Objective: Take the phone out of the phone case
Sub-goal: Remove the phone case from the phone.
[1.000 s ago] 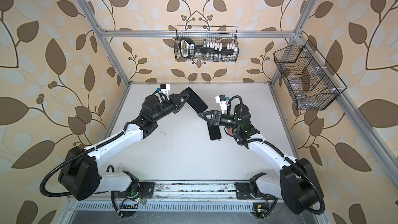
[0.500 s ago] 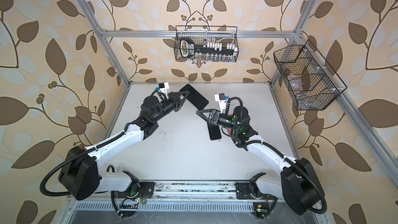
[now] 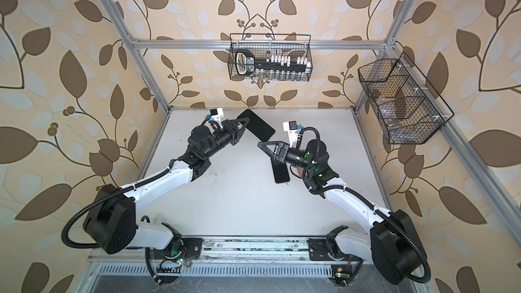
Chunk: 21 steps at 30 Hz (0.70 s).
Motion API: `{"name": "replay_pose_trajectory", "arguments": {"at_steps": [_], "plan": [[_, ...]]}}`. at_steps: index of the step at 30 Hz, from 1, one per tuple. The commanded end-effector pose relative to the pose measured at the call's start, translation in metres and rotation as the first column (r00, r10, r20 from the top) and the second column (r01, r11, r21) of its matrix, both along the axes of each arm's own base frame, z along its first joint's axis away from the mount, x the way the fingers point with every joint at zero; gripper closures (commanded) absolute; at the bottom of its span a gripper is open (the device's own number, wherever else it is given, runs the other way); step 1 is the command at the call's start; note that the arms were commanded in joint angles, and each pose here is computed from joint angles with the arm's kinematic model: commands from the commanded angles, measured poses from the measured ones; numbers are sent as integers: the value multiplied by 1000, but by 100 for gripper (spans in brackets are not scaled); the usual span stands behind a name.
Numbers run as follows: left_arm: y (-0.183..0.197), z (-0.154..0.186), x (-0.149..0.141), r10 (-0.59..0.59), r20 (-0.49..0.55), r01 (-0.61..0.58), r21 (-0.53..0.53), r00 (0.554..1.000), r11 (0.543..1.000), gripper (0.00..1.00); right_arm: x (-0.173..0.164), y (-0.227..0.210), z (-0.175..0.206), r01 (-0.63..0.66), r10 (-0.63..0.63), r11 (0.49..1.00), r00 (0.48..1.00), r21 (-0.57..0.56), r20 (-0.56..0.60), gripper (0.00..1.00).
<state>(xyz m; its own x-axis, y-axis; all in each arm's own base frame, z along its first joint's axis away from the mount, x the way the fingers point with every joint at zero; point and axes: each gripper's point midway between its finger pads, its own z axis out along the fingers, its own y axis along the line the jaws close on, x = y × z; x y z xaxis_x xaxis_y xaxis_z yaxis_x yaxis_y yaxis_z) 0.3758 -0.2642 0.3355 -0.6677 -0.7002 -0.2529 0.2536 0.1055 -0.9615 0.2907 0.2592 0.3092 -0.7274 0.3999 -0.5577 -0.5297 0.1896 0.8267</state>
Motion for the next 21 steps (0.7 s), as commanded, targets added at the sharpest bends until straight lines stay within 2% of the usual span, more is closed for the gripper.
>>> {"name": "replay_pose_trajectory", "arguments": {"at_steps": [1, 13, 21], "plan": [[5, 51, -8, 4, 140, 10, -97, 990, 995, 100, 0, -5, 15, 24, -25, 1000, 999, 18, 38, 26], [10, 52, -10, 27, 141, -17, -73, 990, 997, 100, 1, -3, 18, 25, -26, 999, 998, 32, 51, 44], [9, 59, -12, 9, 140, 9, -125, 990, 992, 100, 7, 0, 12, 33, -34, 999, 999, 26, 41, 40]]}}
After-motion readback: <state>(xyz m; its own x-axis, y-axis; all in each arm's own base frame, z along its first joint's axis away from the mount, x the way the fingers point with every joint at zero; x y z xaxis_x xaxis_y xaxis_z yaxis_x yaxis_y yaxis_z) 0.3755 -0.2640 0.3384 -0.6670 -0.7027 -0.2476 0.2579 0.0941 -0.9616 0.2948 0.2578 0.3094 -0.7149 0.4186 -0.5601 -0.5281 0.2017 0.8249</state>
